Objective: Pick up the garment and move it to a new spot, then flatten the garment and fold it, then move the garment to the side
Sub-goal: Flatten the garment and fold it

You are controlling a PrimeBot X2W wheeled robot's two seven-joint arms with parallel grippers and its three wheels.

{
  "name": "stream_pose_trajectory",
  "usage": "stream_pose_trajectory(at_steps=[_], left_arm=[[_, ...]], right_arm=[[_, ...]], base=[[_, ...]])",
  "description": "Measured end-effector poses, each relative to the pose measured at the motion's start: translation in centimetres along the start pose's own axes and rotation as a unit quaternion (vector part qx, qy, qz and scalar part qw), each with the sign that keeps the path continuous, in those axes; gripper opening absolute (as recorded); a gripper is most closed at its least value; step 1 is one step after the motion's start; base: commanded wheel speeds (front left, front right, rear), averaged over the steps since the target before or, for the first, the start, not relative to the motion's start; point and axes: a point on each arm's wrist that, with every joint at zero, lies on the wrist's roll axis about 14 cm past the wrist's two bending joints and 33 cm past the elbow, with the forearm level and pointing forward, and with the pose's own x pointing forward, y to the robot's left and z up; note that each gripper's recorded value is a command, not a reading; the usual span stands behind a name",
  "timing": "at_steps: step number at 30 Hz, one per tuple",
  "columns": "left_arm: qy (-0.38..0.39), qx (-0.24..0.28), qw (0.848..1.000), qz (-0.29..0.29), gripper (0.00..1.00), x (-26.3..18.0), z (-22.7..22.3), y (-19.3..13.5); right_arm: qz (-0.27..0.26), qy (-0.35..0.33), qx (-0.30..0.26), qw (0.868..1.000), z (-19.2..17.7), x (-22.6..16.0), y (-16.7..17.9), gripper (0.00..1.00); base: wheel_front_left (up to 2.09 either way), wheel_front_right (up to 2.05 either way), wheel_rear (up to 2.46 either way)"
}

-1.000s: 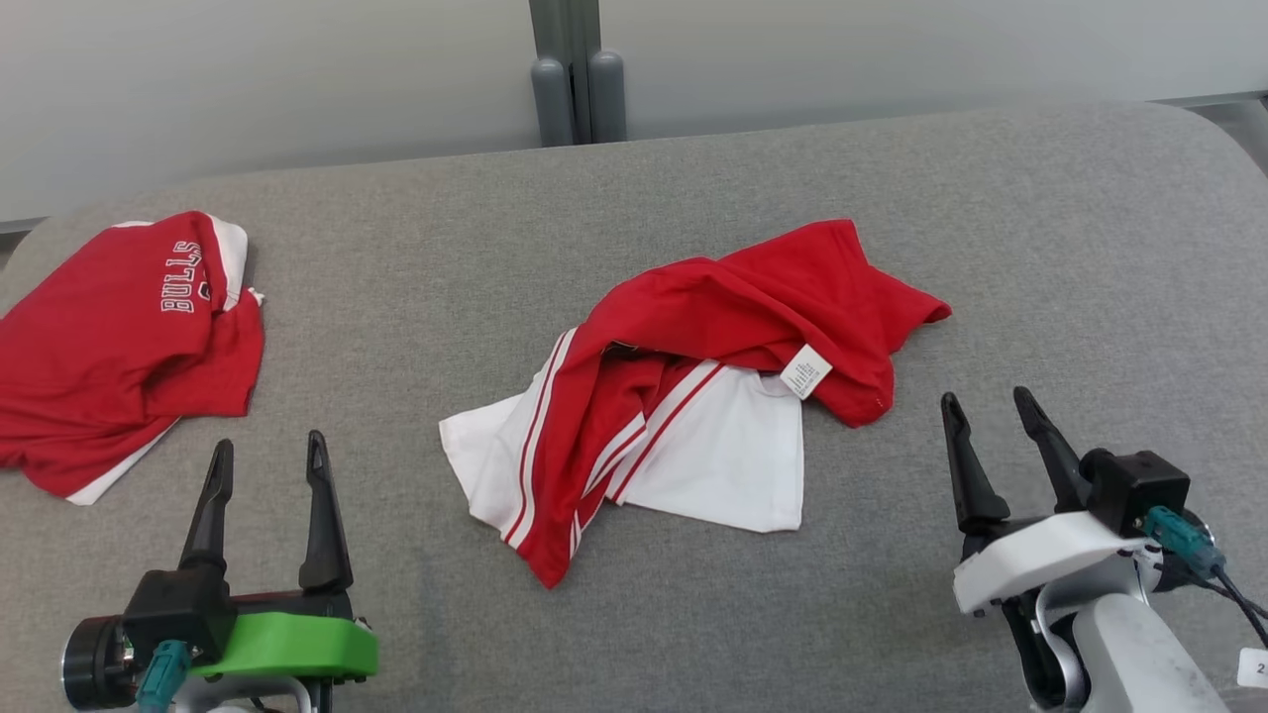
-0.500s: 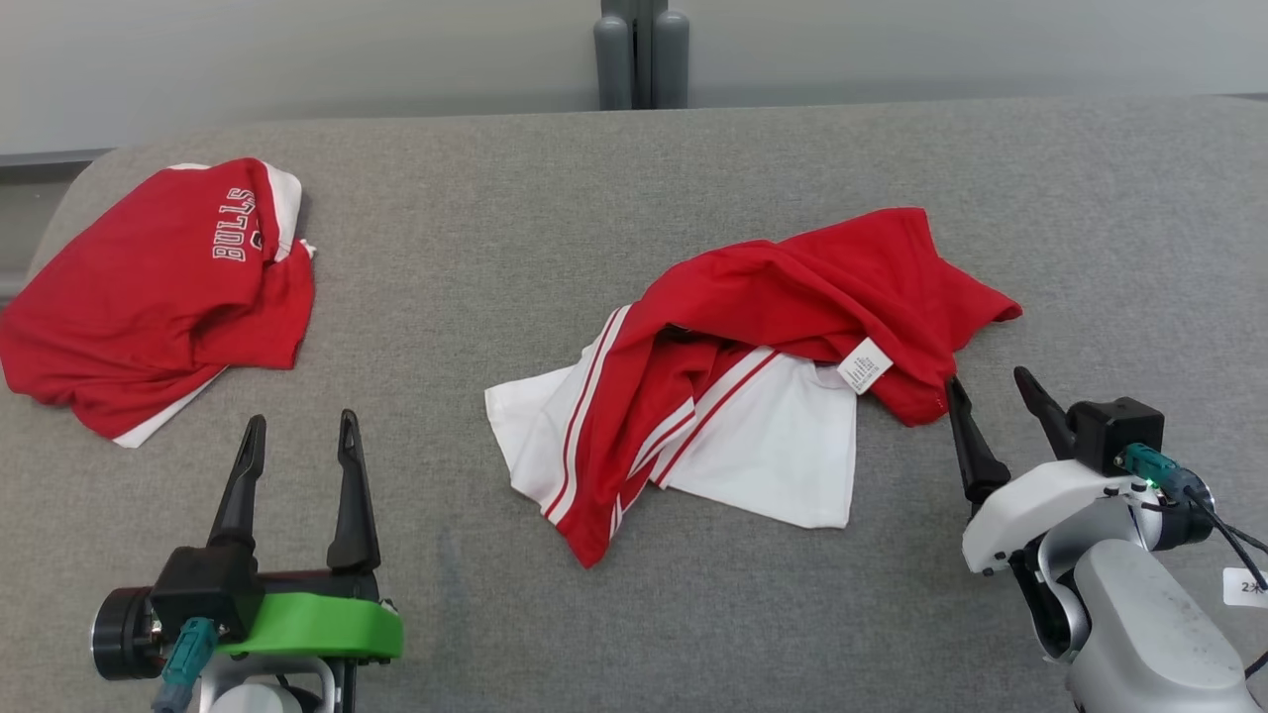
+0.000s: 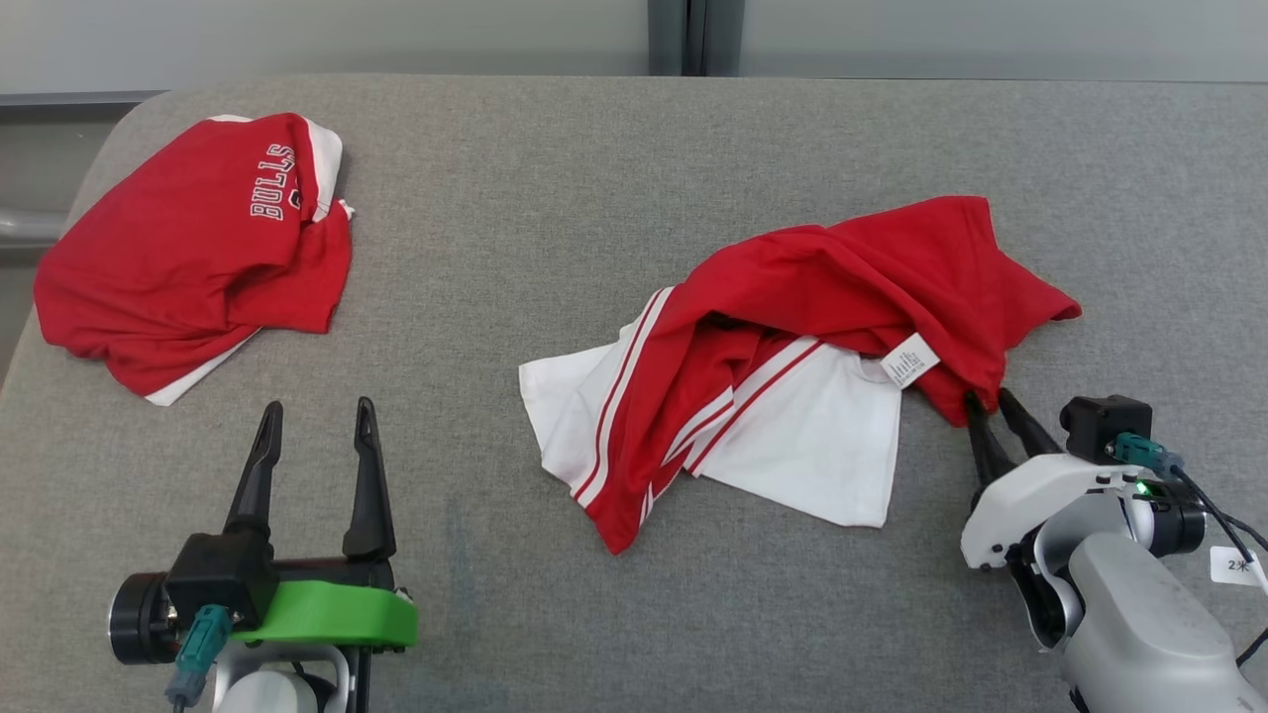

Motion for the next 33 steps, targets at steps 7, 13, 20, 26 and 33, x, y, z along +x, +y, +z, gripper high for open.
stream_pose_trajectory(at_steps=[7, 13, 20, 26, 33], left_arm=[[-0.003, 0.000, 1.000, -0.001, 1.00, 0.1, 0.2, -0.1], [-0.003, -0.003, 1.000, -0.014, 1.00, -0.1, 0.2, -0.9], [0.003, -0.012, 0.999, -0.035, 1.00, -0.3, -0.2, -2.4], [0.001, -0.018, 0.998, -0.057, 1.00, -0.1, -0.1, -4.1], [0.000, -0.023, 0.997, -0.071, 1.00, 0.1, 0.0, -5.0]], right_arm=[[-0.011, -0.015, 0.002, 1.000, 1.1, -0.6, -1.1, 0.00], [-0.037, -0.053, -0.020, 0.998, 3.4, -2.9, -3.9, 0.00], [-0.079, -0.093, -0.048, 0.991, 5.0, -7.7, -7.6, 0.00], [-0.140, -0.071, -0.050, 0.986, 2.5, -13.1, -11.5, 0.00], [-0.152, -0.064, -0.024, 0.986, 0.8, -15.2, -11.3, 1.00]], base=[[0.00, 0.00, 0.00], [0.00, 0.00, 0.00], [0.00, 0.00, 0.00], [0.00, 0.00, 0.00], [0.00, 0.00, 0.00]])
